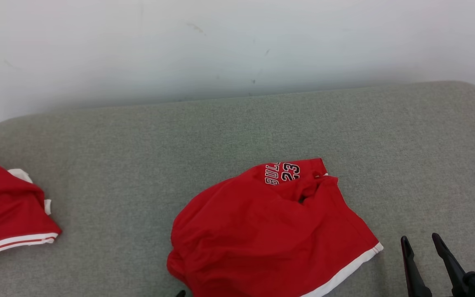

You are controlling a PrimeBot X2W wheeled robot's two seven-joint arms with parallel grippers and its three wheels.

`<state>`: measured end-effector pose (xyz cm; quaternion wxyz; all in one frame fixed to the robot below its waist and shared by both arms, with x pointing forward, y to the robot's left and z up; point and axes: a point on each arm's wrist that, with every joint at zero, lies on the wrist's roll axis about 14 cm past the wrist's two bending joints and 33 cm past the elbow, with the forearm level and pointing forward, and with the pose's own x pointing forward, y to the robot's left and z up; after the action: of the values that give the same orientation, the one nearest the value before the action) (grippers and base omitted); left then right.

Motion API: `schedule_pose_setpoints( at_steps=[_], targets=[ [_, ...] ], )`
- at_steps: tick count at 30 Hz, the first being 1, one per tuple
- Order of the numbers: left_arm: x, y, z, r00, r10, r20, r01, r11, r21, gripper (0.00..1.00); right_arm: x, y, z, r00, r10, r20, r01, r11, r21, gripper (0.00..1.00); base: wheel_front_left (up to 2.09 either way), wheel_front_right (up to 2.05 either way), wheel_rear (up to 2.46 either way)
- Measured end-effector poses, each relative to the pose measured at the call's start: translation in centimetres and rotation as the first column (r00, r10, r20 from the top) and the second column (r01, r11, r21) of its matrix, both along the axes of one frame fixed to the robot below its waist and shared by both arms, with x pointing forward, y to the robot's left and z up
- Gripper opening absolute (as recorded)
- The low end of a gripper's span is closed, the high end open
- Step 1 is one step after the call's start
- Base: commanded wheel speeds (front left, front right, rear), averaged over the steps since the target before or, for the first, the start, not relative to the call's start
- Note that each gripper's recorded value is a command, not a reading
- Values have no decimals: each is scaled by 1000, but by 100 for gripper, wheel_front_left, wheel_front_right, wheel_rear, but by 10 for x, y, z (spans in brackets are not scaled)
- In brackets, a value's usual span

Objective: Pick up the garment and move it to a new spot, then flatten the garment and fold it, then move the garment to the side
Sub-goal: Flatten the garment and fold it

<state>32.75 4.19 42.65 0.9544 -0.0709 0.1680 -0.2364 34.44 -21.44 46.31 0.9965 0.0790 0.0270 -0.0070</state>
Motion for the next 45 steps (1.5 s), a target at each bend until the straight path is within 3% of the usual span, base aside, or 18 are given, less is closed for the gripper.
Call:
schedule_pose_setpoints(
  at_steps=[9, 18, 19, 20, 21, 27, 37, 45],
  targets=[
    [-9, -7, -18, 996, -41, -75, 40, 999, -8, 100, 2, -3, -5, 1000, -7, -16, 7, 1000, -4, 100, 0, 0, 0],
    [-1, -30, -6, 994, -108, -32, 106, 992, -69, 100, 2, -8, -8, 999, -23, -26, 22, 1000, -6, 100, 0, 0, 0],
    [-1, -31, -6, 993, -113, -31, 111, 991, -75, 44, 2, -8, -8, 999, -24, -27, 24, 1000, -6, 100, 0, 0, 0],
    [-2, -32, -5, 992, -119, -33, 116, 990, -79, 18, 2, -8, -8, 999, -25, -27, 25, 1000, -5, 100, 0, 0, 0],
    [-2, -33, -5, 992, -122, -39, 118, 989, -88, 0, 2, -8, -8, 999, -25, -27, 25, 1000, -5, 100, 0, 0, 0],
    [-8, -35, 1, 988, -136, -69, 126, 984, -129, 0, 5, -4, -9, 1000, -13, -28, 13, 1000, -1, 100, 0, 0, 0],
    [-23, -18, 1, 964, -79, -254, 26, 979, -204, 0, 12, 8, -10, 999, 19, -29, -19, 1000, 9, 100, 0, 0, 0],
    [-6, -4, -19, 959, -45, -279, 16, 994, -108, 0, 14, 13, -14, 999, 31, -39, -31, 999, 12, 100, 0, 0, 0]
  ],
)
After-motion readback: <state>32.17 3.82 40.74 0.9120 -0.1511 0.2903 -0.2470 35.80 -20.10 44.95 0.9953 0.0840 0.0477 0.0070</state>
